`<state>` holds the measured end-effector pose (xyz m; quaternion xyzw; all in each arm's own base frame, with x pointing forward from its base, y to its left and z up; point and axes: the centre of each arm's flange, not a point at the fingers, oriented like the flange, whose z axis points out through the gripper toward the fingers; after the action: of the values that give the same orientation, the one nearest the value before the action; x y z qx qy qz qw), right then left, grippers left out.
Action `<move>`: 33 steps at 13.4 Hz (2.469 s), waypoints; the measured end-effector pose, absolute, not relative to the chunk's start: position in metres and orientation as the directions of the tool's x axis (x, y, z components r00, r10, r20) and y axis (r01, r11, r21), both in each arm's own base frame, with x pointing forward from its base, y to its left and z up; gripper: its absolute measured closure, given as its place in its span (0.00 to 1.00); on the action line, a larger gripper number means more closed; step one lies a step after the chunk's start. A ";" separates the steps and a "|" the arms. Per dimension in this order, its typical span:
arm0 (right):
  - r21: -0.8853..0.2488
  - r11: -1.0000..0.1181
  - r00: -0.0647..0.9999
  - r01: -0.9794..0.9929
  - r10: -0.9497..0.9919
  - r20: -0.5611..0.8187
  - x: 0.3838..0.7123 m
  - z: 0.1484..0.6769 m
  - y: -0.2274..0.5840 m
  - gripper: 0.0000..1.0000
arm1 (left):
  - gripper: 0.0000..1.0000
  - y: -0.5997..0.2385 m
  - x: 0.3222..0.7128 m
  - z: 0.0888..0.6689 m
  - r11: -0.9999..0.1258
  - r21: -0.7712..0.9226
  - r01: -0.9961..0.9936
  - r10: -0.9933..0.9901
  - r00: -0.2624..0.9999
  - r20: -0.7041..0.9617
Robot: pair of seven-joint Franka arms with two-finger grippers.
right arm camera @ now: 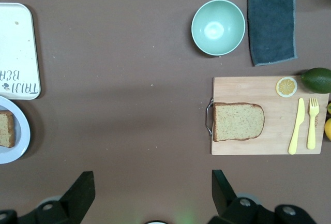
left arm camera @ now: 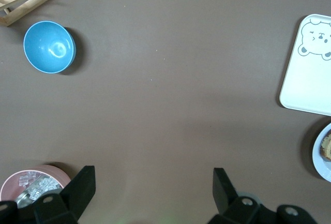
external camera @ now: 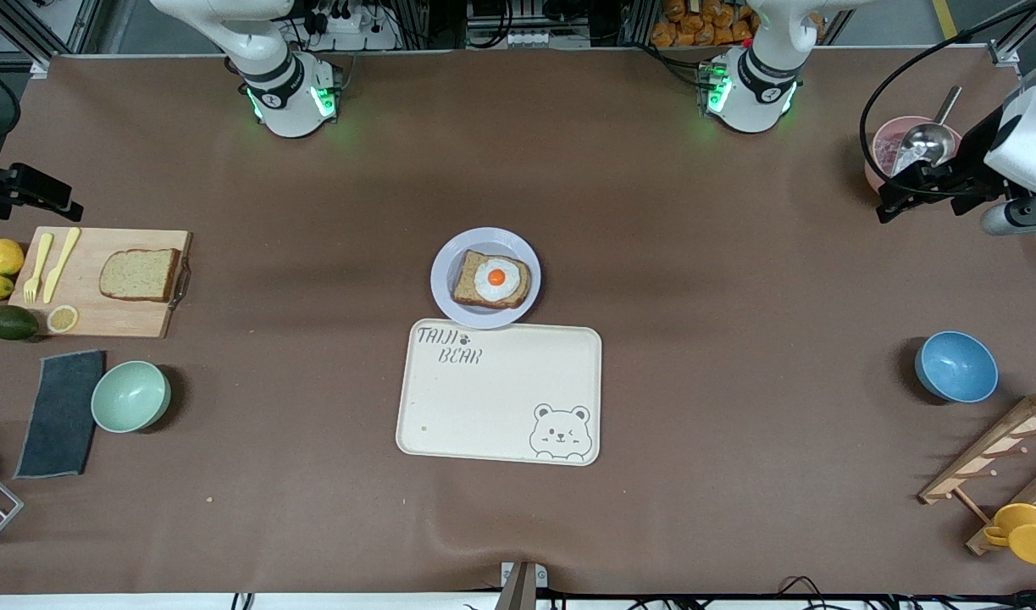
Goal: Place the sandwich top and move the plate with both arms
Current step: 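Move the right gripper toward the bread slice on the cutting board, then lower the right gripper onto the bread slice and grasp its edge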
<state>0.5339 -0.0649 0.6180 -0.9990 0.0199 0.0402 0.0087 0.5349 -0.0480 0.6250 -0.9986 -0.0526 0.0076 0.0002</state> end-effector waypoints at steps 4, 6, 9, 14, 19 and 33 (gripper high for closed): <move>-0.008 -0.999 0.996 -0.053 -0.052 -0.077 0.533 0.622 -0.073 0.00 | 0.00 -0.048 0.535 0.624 -0.994 -0.001 0.105 0.105 0.994 -0.016; -0.006 -0.997 0.994 -0.071 -0.070 -0.087 0.531 0.621 -0.082 0.00 | 0.00 -0.047 0.537 0.620 -0.994 -0.002 0.109 0.109 0.994 -0.024; -0.006 -0.989 0.981 -0.150 -0.148 -0.128 0.531 0.600 -0.128 0.00 | 0.00 -0.044 0.543 0.611 -0.993 -0.002 0.116 0.116 0.993 -0.039; -0.109 -0.988 0.976 -0.113 -0.089 -0.200 0.543 0.503 -0.244 0.00 | 0.00 -0.044 0.557 0.588 -0.994 -0.002 0.114 0.113 0.991 -0.072; -0.240 -0.967 0.974 -0.079 -0.023 -0.226 0.523 0.390 -0.351 0.00 | 0.00 -0.076 0.570 0.569 -0.998 0.005 0.058 0.057 0.993 -0.099; -0.375 -0.919 0.946 -0.122 0.008 -0.325 0.463 0.224 -0.421 0.00 | 0.00 -0.087 0.568 0.570 -1.000 0.008 0.017 0.016 0.995 -0.099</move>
<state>0.4634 -0.4208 0.2241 -0.9660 0.0295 0.1624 0.1988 0.5685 -0.0872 0.5702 -0.9987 -0.0081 0.0494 -0.0046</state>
